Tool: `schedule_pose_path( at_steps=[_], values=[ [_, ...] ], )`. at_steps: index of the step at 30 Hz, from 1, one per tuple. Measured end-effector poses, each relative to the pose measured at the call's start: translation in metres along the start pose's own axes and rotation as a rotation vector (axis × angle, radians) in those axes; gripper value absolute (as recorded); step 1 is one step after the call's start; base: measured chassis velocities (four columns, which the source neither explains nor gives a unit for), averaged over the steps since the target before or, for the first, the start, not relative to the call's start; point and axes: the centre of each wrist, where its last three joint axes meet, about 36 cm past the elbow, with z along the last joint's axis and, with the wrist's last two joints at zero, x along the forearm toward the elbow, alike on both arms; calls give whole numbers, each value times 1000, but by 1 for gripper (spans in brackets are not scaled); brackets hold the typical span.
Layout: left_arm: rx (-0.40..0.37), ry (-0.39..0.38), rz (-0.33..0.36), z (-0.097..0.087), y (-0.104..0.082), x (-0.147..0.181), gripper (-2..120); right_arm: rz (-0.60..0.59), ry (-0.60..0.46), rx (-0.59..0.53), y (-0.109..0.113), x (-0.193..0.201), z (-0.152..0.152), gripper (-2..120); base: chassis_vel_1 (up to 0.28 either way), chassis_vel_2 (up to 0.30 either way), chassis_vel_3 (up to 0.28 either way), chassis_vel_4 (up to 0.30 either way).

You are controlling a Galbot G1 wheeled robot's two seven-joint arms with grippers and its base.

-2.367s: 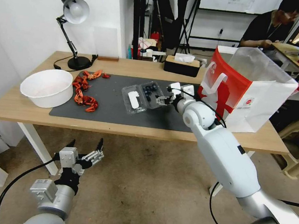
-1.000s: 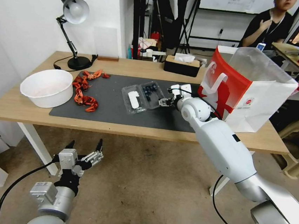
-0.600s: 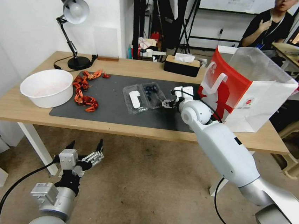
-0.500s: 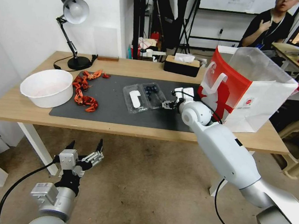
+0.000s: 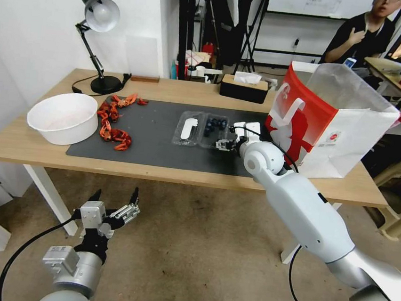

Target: Close the takeout container lid, then place the container into the takeout bag.

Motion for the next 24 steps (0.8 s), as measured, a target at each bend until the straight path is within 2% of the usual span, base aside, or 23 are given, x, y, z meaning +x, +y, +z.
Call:
schedule_pose_path(
  at_steps=[24],
  values=[
    [-3, -1, 9, -3, 0, -1, 100, -14, 0, 2, -4, 7, 8, 100, 0, 0, 0, 0]
  ],
)
